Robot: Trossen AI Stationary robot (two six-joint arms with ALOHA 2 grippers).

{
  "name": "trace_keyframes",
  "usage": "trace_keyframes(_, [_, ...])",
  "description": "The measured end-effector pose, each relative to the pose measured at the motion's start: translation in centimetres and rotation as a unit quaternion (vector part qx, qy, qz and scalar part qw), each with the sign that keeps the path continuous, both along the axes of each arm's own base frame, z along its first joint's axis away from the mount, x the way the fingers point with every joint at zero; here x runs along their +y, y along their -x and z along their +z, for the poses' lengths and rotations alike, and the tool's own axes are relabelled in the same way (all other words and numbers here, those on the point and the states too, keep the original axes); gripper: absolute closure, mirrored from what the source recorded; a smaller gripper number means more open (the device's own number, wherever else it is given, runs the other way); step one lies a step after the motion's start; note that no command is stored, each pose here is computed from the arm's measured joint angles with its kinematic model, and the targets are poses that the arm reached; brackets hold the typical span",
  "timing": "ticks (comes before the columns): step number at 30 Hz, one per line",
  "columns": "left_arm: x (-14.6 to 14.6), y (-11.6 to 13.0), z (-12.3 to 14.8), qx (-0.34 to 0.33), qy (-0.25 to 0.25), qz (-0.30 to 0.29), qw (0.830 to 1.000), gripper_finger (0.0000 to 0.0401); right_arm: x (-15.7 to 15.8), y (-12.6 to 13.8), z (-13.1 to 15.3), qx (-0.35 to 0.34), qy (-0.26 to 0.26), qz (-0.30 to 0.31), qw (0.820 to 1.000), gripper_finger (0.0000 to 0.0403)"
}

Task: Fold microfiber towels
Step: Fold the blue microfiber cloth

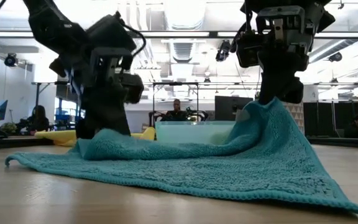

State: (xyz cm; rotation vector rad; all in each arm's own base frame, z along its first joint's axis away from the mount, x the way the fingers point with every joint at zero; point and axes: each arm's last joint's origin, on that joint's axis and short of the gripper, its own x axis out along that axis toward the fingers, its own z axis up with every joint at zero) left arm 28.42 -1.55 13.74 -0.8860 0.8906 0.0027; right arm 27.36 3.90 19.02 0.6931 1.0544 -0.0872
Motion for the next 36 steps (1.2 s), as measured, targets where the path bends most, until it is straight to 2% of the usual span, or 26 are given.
trace_keyframes(3, [0.0, 0.3, 1.8, -0.033, -0.001, 0.002, 0.999, 0.0399, 0.1, 0.2, 0.4, -0.006, 0.001, 0.001, 1.000, 0.0390])
trace_keyframes(7, [0.2, 1.2, 4.9, -0.084, -0.022, 0.020, 0.996, 0.0400, 0.2, 0.7, 1.5, -0.027, 0.004, 0.005, 1.000, 0.0393])
trace_keyframes(12, [0.7, 2.7, 8.7, -0.174, -0.030, 0.037, 0.984, 0.0401, 0.1, 2.5, 3.3, -0.035, 0.039, -0.007, 0.999, 0.0393])
trace_keyframes(13, [0.9, 3.0, 9.3, -0.159, -0.035, 0.049, 0.985, 0.0401, 0.1, 2.8, 3.7, -0.039, 0.045, -0.010, 0.998, 0.0393])
trace_keyframes(14, [1.1, 3.5, 9.8, -0.114, -0.050, 0.065, 0.990, 0.0401, 0.0, 3.1, 4.0, -0.044, 0.047, -0.011, 0.998, 0.0394])
trace_keyframes(16, [1.3, 4.9, 10.2, 0.019, -0.121, 0.091, 0.988, 0.0401, -0.1, 3.6, 4.7, -0.054, 0.046, -0.012, 0.997, 0.0394])
trace_keyframes(17, [1.2, 5.0, 10.5, 0.041, -0.149, 0.091, 0.984, 0.0401, -0.1, 3.8, 5.0, -0.062, 0.048, -0.015, 0.997, 0.0394])
trace_keyframes(20, [1.0, 4.5, 13.2, -0.058, -0.166, 0.080, 0.981, 0.0401, -0.2, 4.4, 5.6, -0.067, 0.044, -0.019, 0.997, 0.0394])
trace_keyframes(21, [1.1, 4.6, 14.3, -0.063, -0.172, 0.090, 0.979, 0.0401, -0.2, 4.4, 5.7, -0.070, 0.043, -0.019, 0.996, 0.0394])
trace_keyframes(24, [1.4, 4.9, 15.7, 0.026, -0.230, 0.086, 0.969, 0.0401, -0.2, 4.8, 6.0, -0.072, 0.040, -0.019, 0.996, 0.0394])
trace_keyframes(25, [1.4, 4.6, 16.0, 0.010, -0.235, 0.072, 0.969, 0.0401, -0.2, 5.0, 6.1, -0.072, 0.039, -0.021, 0.996, 0.0394])
trace_keyframes(27, [1.3, 3.6, 18.1, -0.078, -0.226, 0.078, 0.968, 0.0401, -0.1, 5.2, 6.2, -0.073, 0.039, -0.018, 0.996, 0.0394])
trace_keyframes(29, [1.2, 3.7, 19.0, -0.079, -0.226, 0.071, 0.968, 0.0401, 0.0, 5.4, 6.4, -0.076, 0.033, -0.016, 0.996, 0.0394])
trace_keyframes(31, [1.1, 3.6, 21.0, -0.117, -0.224, 0.071, 0.965, 0.0401, 0.2, 5.7, 6.8, -0.083, 0.021, -0.010, 0.996, 0.0394])
trace_keyframes(34, [0.2, 3.4, 21.0, -0.102, -0.207, 0.031, 0.973, 0.0401, 1.0, 6.2, 7.7, -0.112, -0.001, -0.006, 0.994, 0.0394])
trace_keyframes(36, [-0.6, 3.2, 21.1, -0.115, -0.185, 0.006, 0.976, 0.0401, 1.8, 6.3, 8.3, -0.135, -0.016, 0.004, 0.991, 0.0394])
